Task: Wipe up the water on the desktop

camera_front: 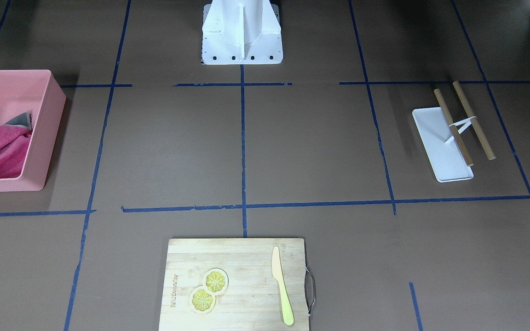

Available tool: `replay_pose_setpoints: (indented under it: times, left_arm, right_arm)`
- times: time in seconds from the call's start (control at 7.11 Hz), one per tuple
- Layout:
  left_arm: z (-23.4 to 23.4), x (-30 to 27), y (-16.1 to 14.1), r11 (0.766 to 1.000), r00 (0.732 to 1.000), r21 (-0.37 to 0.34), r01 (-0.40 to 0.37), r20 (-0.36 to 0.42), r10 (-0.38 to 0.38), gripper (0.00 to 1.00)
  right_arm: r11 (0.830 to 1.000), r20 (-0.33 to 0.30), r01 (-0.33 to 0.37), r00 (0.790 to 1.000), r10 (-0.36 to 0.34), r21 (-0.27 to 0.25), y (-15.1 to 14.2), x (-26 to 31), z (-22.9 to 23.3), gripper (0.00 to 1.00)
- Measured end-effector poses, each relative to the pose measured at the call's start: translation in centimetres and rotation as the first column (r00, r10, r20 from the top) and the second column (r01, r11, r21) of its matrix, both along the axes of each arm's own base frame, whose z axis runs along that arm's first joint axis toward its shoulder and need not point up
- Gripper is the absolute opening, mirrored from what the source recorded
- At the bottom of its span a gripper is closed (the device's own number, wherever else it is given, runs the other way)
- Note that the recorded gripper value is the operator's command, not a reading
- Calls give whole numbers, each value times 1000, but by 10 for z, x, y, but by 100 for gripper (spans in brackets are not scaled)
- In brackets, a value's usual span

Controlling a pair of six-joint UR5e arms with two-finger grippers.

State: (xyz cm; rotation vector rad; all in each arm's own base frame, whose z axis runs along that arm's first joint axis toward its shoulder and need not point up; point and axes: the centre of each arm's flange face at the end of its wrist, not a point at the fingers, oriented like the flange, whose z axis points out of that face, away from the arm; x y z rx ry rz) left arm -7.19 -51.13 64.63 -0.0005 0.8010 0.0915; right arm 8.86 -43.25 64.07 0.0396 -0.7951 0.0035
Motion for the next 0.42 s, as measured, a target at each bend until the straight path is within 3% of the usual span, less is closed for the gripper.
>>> replay_pose_setpoints:
  times: [0.42]
  left_arm:
    - [-1, 0, -1, 1000, 1000, 4, -1, 1, 1, 100]
  right_arm:
    - [1000, 1, 0, 1000, 0, 3, 0, 0, -1, 100]
